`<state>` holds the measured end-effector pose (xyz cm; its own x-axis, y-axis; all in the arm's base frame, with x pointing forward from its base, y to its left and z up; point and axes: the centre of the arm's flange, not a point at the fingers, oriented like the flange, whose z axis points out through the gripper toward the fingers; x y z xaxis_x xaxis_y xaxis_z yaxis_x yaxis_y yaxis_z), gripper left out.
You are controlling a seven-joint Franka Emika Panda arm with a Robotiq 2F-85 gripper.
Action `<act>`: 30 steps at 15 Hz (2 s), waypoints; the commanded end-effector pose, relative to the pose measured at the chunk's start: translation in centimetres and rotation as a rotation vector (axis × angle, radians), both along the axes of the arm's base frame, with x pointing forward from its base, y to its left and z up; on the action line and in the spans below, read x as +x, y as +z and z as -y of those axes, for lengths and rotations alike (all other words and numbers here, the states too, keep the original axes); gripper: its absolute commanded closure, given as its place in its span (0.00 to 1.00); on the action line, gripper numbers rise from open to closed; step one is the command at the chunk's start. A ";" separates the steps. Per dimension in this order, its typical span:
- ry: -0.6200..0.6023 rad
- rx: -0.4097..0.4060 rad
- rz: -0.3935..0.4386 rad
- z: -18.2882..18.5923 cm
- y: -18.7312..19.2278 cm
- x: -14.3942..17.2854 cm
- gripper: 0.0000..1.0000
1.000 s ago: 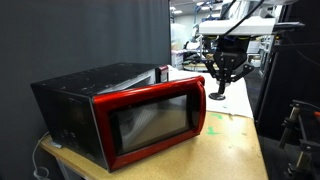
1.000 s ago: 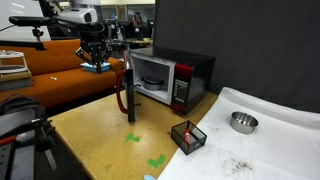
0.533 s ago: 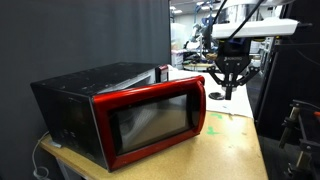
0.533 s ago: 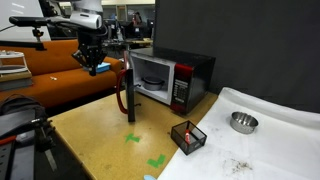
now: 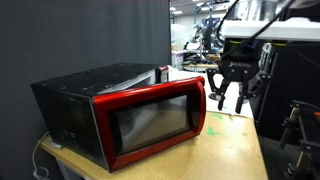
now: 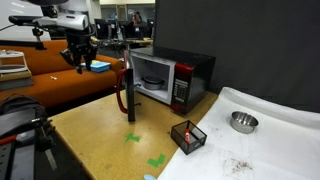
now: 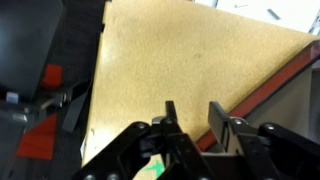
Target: Close the microwave door
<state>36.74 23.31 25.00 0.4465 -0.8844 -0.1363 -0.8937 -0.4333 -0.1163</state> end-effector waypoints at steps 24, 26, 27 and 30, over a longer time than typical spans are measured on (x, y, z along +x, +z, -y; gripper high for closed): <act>-0.560 0.070 0.177 -1.4 -1.4 4.1 0.00; -0.560 0.055 0.141 -0.4 -1.6 4.4 0.00; -0.558 0.064 0.179 1.0 -4.9 4.1 0.00; -0.558 0.056 0.164 1.0 -4.9 4.2 0.00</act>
